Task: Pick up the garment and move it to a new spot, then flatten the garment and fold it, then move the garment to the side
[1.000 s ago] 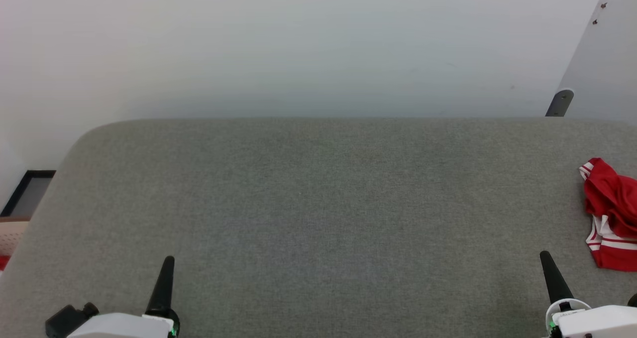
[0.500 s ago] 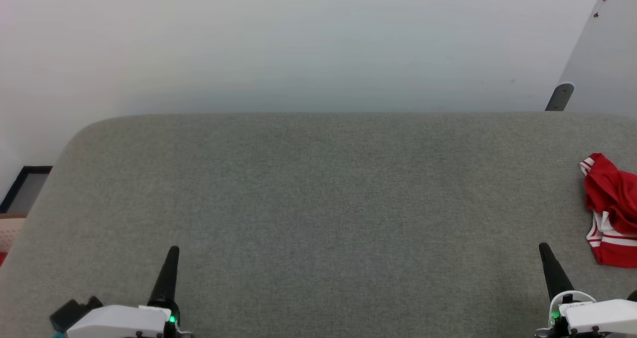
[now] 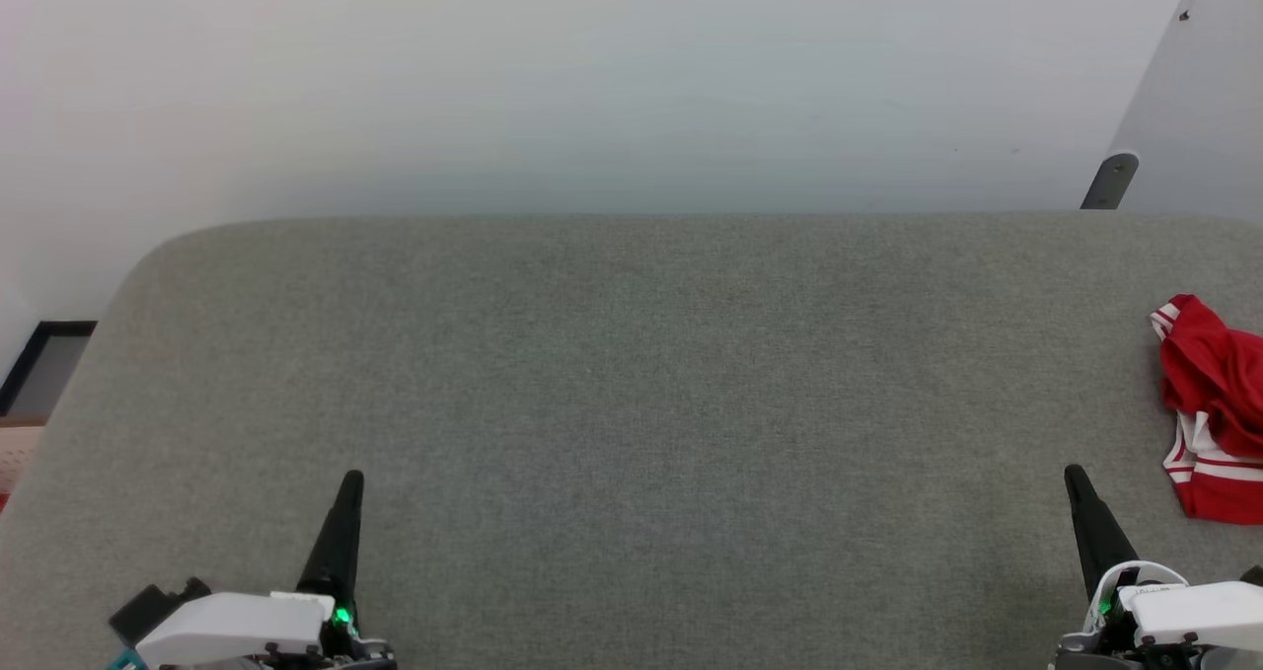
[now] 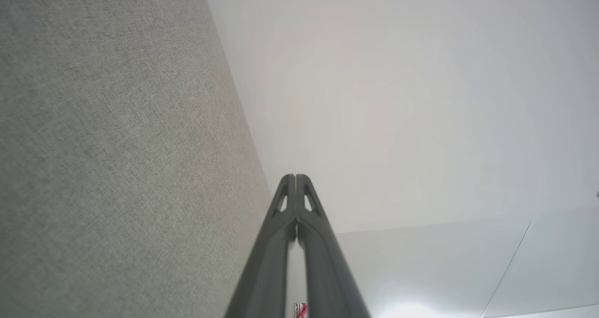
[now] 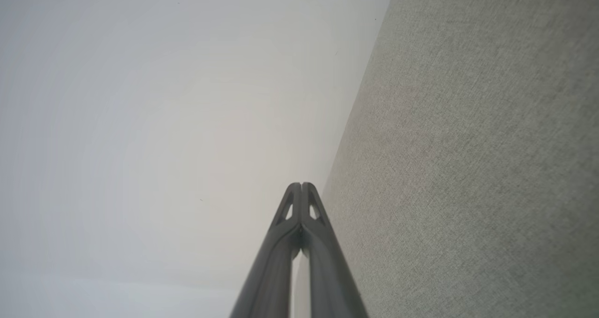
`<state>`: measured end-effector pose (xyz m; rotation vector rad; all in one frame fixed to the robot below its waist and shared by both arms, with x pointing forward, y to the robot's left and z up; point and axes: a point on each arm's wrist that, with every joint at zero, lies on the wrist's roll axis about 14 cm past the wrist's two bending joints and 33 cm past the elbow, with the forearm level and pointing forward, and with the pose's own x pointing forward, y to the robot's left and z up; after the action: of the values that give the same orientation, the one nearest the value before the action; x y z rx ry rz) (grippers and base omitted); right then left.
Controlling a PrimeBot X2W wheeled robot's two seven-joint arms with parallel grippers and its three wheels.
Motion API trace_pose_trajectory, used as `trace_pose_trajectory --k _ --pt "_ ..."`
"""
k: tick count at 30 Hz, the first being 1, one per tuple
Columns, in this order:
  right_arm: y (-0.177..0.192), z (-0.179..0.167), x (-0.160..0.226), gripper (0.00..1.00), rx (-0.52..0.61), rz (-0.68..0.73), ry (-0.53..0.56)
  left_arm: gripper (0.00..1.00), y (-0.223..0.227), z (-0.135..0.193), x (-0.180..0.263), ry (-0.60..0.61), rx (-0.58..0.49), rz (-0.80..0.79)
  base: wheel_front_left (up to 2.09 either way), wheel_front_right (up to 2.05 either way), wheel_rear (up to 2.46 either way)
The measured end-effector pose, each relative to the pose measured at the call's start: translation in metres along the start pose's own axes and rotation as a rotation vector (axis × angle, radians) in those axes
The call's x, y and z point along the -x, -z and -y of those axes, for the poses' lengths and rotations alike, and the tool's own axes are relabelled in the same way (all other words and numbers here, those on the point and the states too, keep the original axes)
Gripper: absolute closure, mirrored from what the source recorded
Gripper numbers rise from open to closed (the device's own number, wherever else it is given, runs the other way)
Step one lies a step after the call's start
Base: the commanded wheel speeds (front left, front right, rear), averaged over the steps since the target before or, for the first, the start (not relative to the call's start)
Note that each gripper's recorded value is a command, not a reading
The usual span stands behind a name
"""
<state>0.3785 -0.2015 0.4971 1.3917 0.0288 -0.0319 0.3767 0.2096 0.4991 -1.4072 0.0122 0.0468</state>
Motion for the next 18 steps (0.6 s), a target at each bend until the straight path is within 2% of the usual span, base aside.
trace_pose_trajectory --k 18 --pt "0.0000 -0.0055 -0.0066 1.00 -0.133 -0.002 -0.021 1.00 0.0071 0.0053 -0.0079 0.020 0.124 -0.020 0.00 0.00 0.00"
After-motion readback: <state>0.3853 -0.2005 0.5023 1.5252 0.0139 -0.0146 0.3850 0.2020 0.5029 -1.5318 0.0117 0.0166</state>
